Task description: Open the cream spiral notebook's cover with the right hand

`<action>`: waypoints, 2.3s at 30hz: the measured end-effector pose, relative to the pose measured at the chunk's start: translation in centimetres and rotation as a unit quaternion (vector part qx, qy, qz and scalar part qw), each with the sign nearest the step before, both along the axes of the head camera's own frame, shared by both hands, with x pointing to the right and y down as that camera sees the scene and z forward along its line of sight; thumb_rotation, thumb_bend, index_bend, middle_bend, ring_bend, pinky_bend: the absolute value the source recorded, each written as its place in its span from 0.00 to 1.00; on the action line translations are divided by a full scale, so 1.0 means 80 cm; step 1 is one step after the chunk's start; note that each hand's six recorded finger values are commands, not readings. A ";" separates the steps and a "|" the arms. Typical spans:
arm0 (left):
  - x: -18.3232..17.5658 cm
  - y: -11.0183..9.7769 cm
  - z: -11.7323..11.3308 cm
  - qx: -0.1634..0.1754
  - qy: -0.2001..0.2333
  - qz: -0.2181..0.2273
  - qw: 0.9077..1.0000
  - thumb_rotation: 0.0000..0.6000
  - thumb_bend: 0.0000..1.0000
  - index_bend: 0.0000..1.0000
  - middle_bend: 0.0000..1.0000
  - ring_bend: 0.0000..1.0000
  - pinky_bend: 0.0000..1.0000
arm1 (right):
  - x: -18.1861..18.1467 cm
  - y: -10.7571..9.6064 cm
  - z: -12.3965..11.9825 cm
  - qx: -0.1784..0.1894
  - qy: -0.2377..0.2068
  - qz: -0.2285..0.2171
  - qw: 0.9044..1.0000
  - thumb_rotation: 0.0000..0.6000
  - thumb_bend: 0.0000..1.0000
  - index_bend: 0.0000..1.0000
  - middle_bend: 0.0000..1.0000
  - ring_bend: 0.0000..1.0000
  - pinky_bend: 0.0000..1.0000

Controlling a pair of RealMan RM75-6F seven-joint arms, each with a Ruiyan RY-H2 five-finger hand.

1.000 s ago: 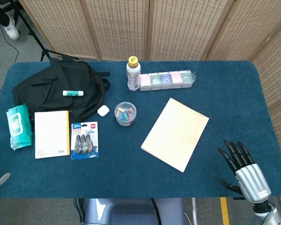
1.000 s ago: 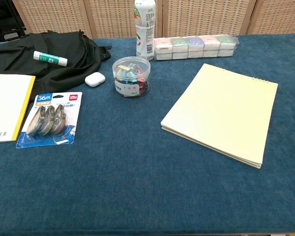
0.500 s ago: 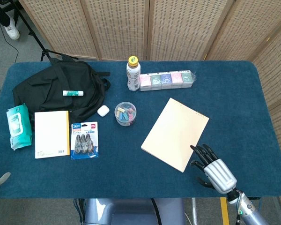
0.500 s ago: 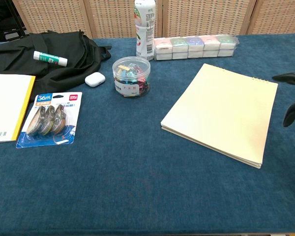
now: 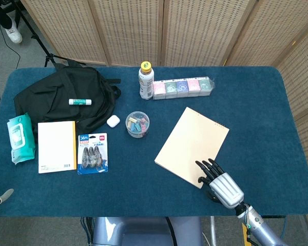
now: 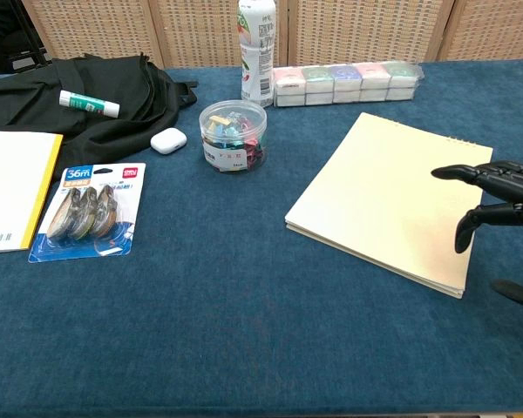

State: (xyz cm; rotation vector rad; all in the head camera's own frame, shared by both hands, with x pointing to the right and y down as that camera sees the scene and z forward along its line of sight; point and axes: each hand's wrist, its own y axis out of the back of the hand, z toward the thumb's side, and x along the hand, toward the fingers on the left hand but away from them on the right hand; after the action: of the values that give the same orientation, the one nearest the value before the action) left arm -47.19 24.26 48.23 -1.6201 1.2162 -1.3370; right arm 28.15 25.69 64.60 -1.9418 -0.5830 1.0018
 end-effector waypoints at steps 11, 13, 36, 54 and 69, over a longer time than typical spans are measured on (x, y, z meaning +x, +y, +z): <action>0.001 0.000 0.002 -0.002 -0.003 0.001 1.000 1.00 0.00 0.00 0.00 0.00 0.00 | -0.013 0.001 0.024 0.011 0.021 -0.039 0.999 1.00 0.36 0.39 0.00 0.00 0.00; 0.001 0.000 0.002 -0.002 -0.004 0.000 1.000 1.00 0.00 0.00 0.00 0.00 0.00 | -0.015 0.001 0.027 0.013 0.024 -0.043 0.999 1.00 0.36 0.39 0.00 0.00 0.00; -0.001 -0.001 0.003 -0.005 -0.002 -0.005 1.000 1.00 0.00 0.00 0.00 0.00 0.00 | -0.024 -0.004 0.051 0.023 0.043 -0.053 0.997 1.00 0.37 0.39 0.00 0.00 0.00; -0.001 -0.001 0.002 -0.005 0.000 -0.005 1.000 1.00 0.00 0.00 0.00 0.00 0.00 | -0.029 -0.014 0.054 0.038 0.039 -0.040 0.998 1.00 0.41 0.39 0.00 0.00 0.00; -0.001 -0.001 0.002 -0.005 0.002 -0.005 1.000 1.00 0.00 0.00 0.00 0.00 0.00 | -0.027 -0.033 0.052 0.055 0.042 -0.011 0.998 1.00 0.41 0.41 0.00 0.00 0.00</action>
State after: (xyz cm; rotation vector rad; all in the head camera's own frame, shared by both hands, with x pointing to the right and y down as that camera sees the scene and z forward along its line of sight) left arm -47.26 24.18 48.38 -1.6264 1.2232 -1.3481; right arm 26.03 23.08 68.78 -1.7967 -0.5556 1.0108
